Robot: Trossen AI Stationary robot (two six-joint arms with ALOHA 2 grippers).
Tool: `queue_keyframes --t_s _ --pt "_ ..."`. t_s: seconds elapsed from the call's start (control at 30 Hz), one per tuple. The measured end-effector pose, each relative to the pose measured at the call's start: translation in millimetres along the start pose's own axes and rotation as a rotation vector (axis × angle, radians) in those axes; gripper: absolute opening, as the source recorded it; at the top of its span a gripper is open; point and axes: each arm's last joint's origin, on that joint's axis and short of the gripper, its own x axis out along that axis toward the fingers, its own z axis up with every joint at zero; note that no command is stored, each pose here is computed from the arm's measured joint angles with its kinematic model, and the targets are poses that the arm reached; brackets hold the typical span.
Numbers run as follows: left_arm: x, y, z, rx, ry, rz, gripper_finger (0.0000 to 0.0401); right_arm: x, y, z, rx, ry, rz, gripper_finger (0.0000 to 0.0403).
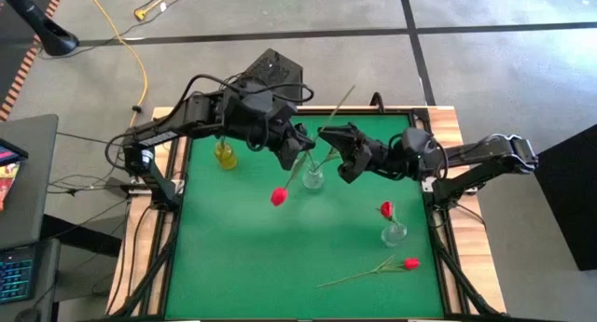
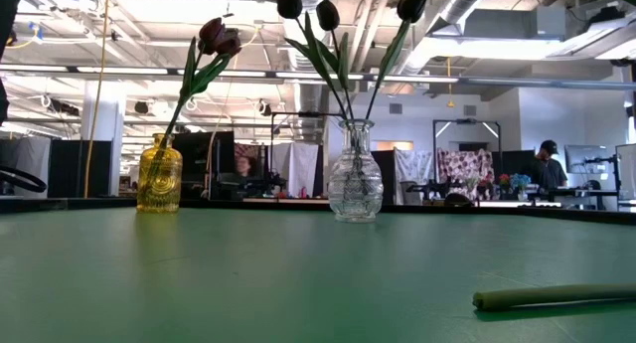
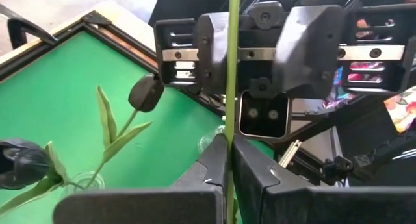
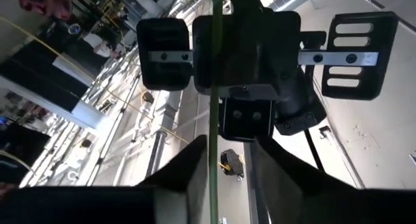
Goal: Sort flowers into vase by color
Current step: Put the top red flower into the right transparent vase
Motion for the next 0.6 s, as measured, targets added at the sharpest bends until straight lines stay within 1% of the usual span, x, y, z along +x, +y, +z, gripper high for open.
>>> queue_keyframes --t_s 0.17,0.23,0.33,0.37,0.47,0.6 --pt "0.0 -0.1 0.0 0.0 0.003 -0.007 0.0 0.1 1.5 1.5 0.014 -0.016 0.013 0.0082" --pt "0.0 -0.3 -0.1 0.02 0.007 -0.012 0.0 0.4 3.3 2.0 0.032 -0.025 0.025 0.006" --pt "0.0 0.3 0.1 0.061 -0.002 0.005 0.0 0.4 4.0 2.3 0.128 -0.027 0.034 0.0024" --pt "0.0 0.4 0.6 0.074 -0.014 0.017 0.0002 0.4 4.4 2.4 0.167 -0.026 0.04 0.0017" --pt "-0.1 -0.2 3.1 0.113 -0.046 0.023 0.0017 0.4 4.6 2.1 0.276 -0.019 0.048 0.0016" --pt "-0.4 -3.0 8.2 0.173 -0.102 0.003 0.0063 -1.2 3.2 -0.1 0.39 -0.02 0.05 0.0016"
